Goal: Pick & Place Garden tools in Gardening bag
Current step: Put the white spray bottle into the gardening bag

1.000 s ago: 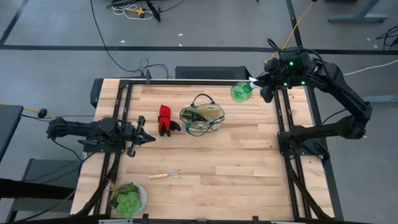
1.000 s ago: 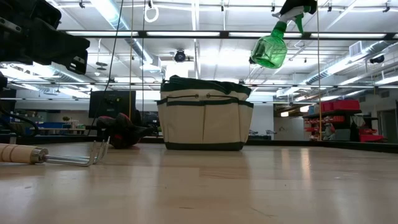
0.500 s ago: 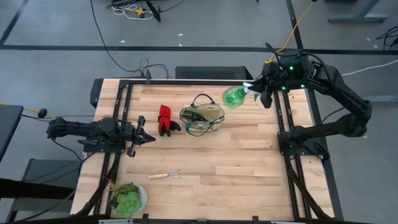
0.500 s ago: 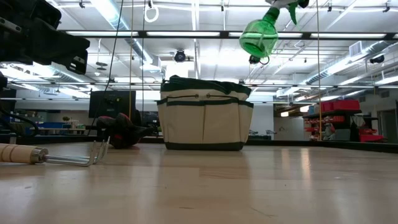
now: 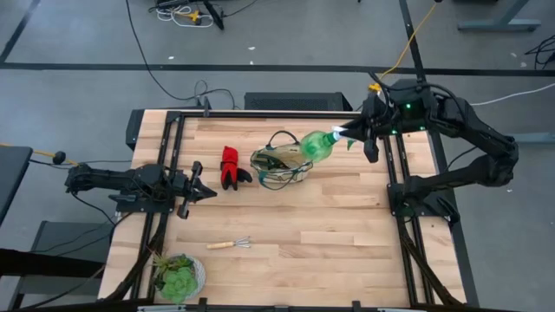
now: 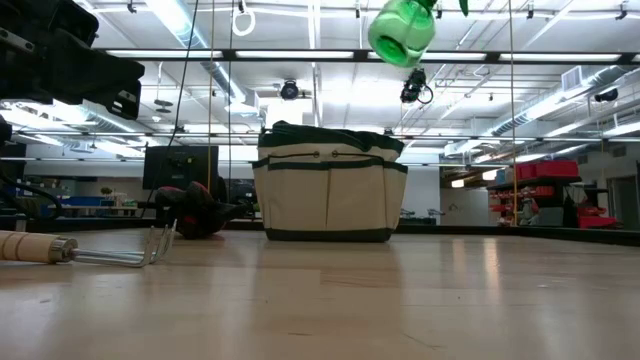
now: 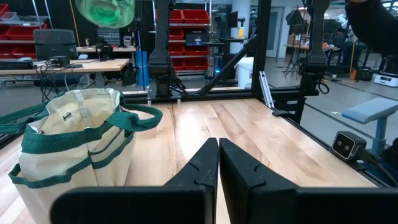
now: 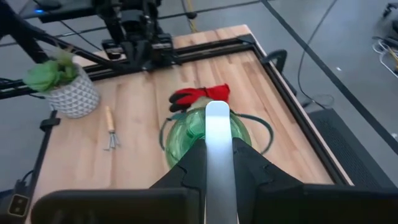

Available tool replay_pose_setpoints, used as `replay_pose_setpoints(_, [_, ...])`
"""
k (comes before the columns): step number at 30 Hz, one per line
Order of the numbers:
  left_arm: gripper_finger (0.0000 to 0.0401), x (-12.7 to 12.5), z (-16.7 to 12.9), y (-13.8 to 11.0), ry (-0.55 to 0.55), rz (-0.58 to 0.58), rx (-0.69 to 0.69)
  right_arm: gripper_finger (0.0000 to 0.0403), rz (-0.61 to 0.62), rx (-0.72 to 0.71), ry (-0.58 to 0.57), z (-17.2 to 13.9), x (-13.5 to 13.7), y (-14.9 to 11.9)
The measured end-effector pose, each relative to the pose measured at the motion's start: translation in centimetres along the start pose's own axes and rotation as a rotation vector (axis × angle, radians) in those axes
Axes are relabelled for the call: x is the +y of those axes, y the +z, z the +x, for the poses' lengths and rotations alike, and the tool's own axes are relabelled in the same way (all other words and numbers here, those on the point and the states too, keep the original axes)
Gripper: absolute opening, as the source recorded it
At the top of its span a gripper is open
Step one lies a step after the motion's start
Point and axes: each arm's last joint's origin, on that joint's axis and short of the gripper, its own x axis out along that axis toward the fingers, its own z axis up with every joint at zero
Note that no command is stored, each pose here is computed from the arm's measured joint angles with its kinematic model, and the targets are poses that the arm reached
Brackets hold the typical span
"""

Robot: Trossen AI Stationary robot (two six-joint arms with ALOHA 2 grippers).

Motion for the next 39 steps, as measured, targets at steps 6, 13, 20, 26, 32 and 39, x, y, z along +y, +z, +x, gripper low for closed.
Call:
replay_pose_setpoints(6, [0.0021,0.0,0.0,0.0,0.0,0.0,0.0,0.0043,-0.018,-0.02,0.024,0.1,0.5,0.2])
replay_pose_setpoints(13, [0.0021,0.0,0.0,0.0,0.0,0.0,0.0,0.0043,-0.019,0.009,0.025,1.3,0.5,0.3])
replay_pose_setpoints(20, [0.0021,0.0,0.0,0.0,0.0,0.0,0.0,0.0043,-0.046,0.073,0.025,3.9,0.2,0.4])
replay_pose_setpoints(26, [0.0021,0.0,0.0,0.0,0.0,0.0,0.0,0.0043,-0.074,0.134,0.015,6.9,-0.1,0.5])
replay_pose_setpoints(32, [0.0021,0.0,0.0,0.0,0.0,0.0,0.0,0.0043,-0.116,0.175,0.016,9.7,-0.4,0.5])
replay_pose_setpoints(39, [0.0021,0.0,0.0,0.0,0.0,0.0,0.0,0.0043,-0.159,0.238,-0.004,12.2,-0.8,0.1])
